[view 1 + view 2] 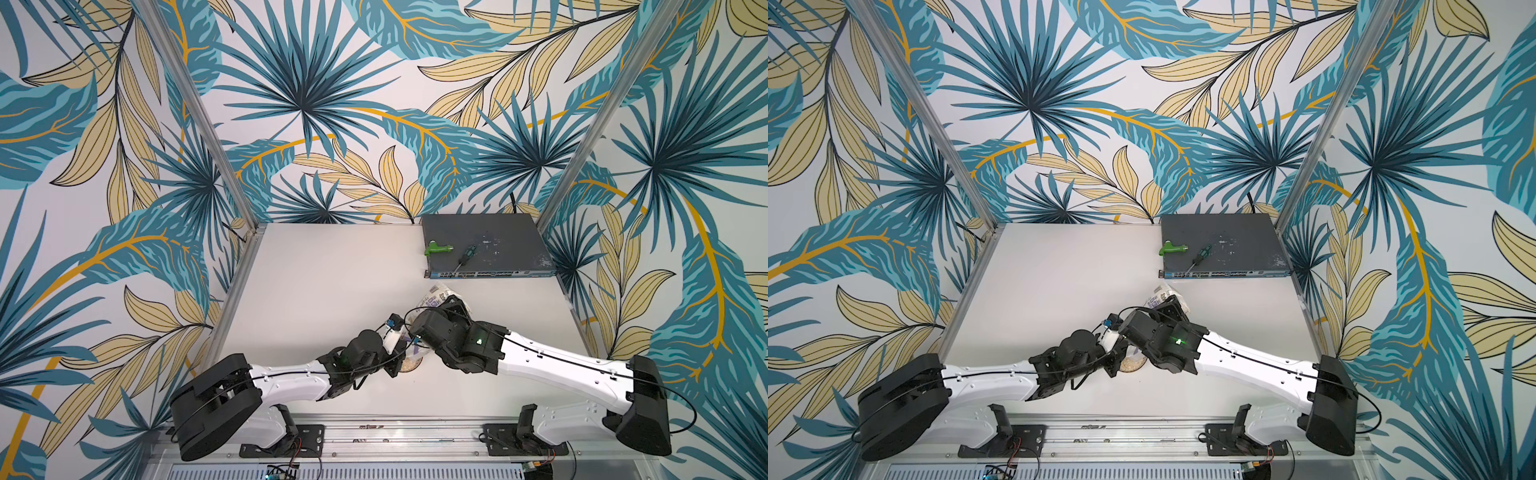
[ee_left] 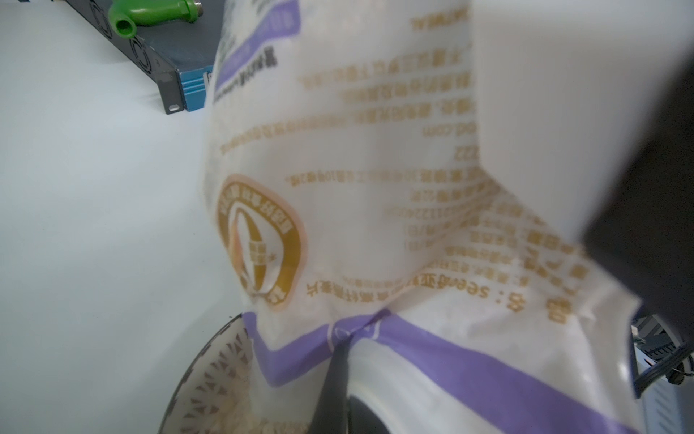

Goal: Pour the oats into the breakfast bowl
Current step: Pour the oats into the bowl.

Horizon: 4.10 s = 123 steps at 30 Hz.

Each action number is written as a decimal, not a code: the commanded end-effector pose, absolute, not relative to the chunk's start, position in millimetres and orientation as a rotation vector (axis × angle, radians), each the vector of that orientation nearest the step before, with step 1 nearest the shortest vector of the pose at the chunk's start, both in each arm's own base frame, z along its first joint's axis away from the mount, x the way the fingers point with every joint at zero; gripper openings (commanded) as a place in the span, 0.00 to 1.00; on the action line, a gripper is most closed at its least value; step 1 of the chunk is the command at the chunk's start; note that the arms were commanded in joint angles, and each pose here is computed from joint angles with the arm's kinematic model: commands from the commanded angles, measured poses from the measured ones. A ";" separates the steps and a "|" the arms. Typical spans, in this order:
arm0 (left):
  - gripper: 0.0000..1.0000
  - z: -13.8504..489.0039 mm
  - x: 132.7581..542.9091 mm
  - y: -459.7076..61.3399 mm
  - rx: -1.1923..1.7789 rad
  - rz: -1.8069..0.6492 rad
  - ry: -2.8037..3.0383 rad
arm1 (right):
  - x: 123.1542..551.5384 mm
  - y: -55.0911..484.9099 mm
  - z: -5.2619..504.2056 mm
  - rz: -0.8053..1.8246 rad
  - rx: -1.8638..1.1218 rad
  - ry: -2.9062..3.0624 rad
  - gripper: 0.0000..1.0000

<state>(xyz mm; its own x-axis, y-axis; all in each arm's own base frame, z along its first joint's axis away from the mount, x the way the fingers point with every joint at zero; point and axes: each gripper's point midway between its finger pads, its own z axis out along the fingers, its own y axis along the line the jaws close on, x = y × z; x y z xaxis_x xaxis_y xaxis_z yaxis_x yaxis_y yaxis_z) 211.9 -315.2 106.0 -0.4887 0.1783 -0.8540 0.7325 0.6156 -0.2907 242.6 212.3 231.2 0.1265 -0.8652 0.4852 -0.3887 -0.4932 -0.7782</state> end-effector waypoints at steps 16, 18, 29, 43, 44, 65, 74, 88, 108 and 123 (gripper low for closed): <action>0.00 29.7 198.0 -277.5 0.769 -0.630 2.274 | 256.9 227.2 317.5 -1.313 -1.516 1.315 0.00; 0.00 29.8 197.7 -277.6 0.770 -0.633 2.276 | 257.5 228.3 316.3 -1.312 -1.517 1.315 0.00; 0.00 29.2 197.9 -278.2 0.767 -0.636 2.272 | 256.6 225.6 321.3 -1.313 -1.506 1.317 0.00; 0.00 25.8 197.7 -282.0 0.770 -0.648 2.289 | 256.6 235.7 325.6 -1.296 -1.508 1.309 0.00; 0.00 25.5 197.7 -281.4 0.769 -0.646 2.290 | 256.4 235.2 324.2 -1.298 -1.511 1.309 0.00; 0.00 20.1 197.7 -285.0 0.748 -0.669 2.311 | 260.0 250.9 338.3 -1.273 -1.493 1.294 0.00; 0.00 22.3 191.8 -280.3 0.729 -0.692 2.322 | 257.7 249.1 337.2 -1.266 -1.491 1.292 0.00; 0.00 22.9 187.4 -279.2 0.683 -0.731 2.334 | 255.6 244.7 343.9 -1.243 -1.469 1.266 0.00; 0.00 31.9 187.9 -277.6 0.687 -0.661 2.301 | 247.1 221.6 305.9 -1.255 -1.548 1.264 0.00; 0.00 40.9 197.1 -269.5 0.603 -0.621 2.276 | 240.6 201.6 286.2 -1.250 -1.550 1.295 0.00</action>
